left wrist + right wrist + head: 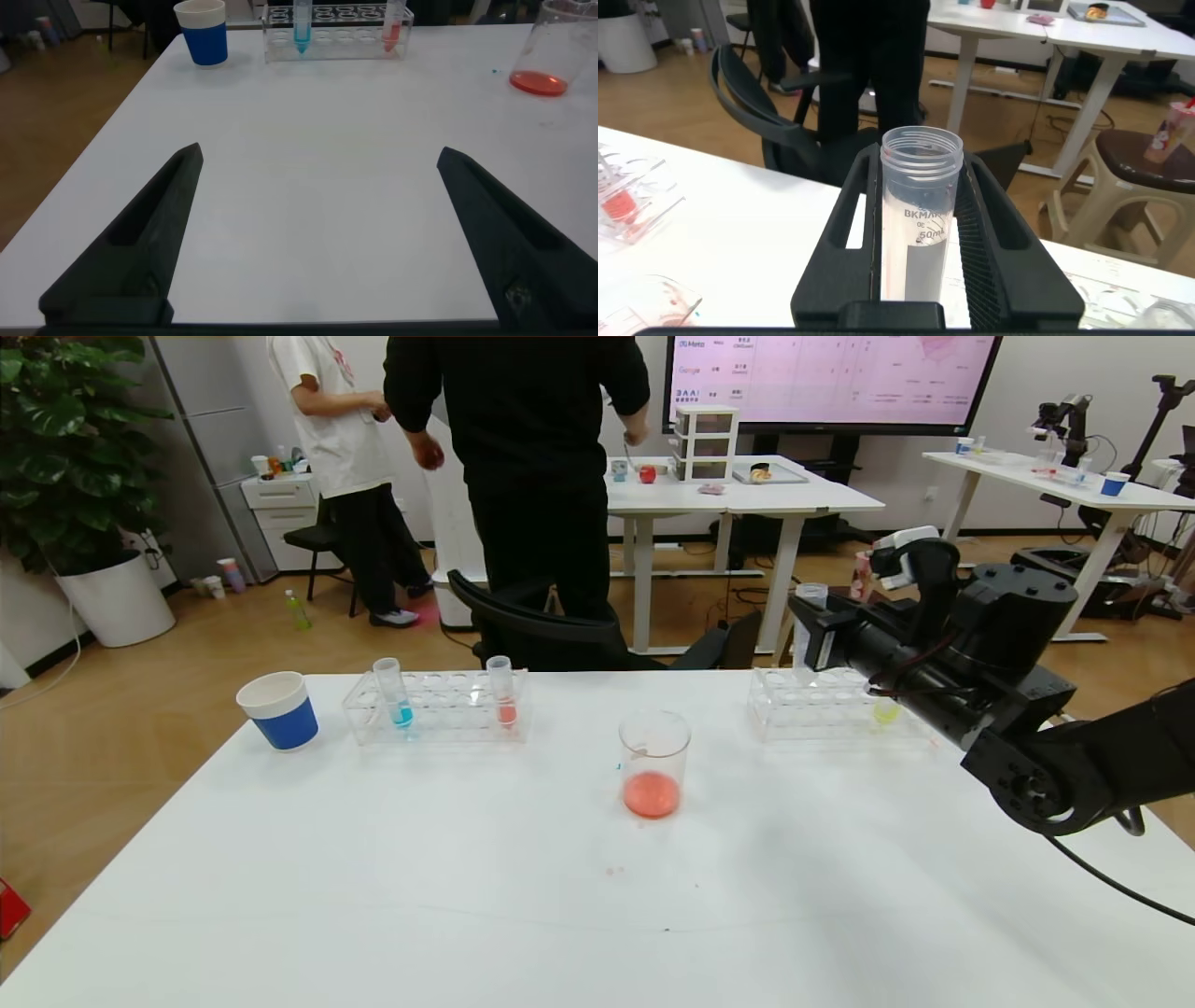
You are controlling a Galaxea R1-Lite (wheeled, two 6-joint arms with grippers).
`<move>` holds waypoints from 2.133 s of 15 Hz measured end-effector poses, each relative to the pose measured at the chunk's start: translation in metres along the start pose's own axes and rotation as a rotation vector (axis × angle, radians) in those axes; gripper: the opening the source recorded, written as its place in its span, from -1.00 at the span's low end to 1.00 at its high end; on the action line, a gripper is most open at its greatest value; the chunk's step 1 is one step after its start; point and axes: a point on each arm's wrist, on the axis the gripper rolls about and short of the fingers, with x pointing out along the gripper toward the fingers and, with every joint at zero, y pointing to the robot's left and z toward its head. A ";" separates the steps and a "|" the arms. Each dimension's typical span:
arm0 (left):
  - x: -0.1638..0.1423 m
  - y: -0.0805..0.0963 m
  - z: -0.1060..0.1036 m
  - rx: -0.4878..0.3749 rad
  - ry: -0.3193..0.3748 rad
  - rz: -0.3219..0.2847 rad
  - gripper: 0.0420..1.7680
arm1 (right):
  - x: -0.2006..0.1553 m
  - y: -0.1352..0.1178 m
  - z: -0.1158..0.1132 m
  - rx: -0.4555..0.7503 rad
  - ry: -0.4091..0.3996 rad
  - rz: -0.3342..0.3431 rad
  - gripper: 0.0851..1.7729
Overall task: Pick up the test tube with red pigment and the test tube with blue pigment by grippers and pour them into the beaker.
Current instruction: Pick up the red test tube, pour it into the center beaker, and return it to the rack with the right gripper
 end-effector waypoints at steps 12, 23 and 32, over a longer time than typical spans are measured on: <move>0.000 0.000 0.000 0.000 0.000 0.000 0.98 | -0.010 -0.186 0.013 -0.034 0.035 -0.417 -0.52; 0.000 0.000 0.000 0.000 0.000 0.000 0.98 | -0.009 -0.248 -0.047 -0.039 0.054 -0.562 -0.52; 0.000 0.000 0.000 0.000 0.000 0.000 0.98 | -0.014 -0.250 -0.094 -0.010 0.143 -0.569 -0.52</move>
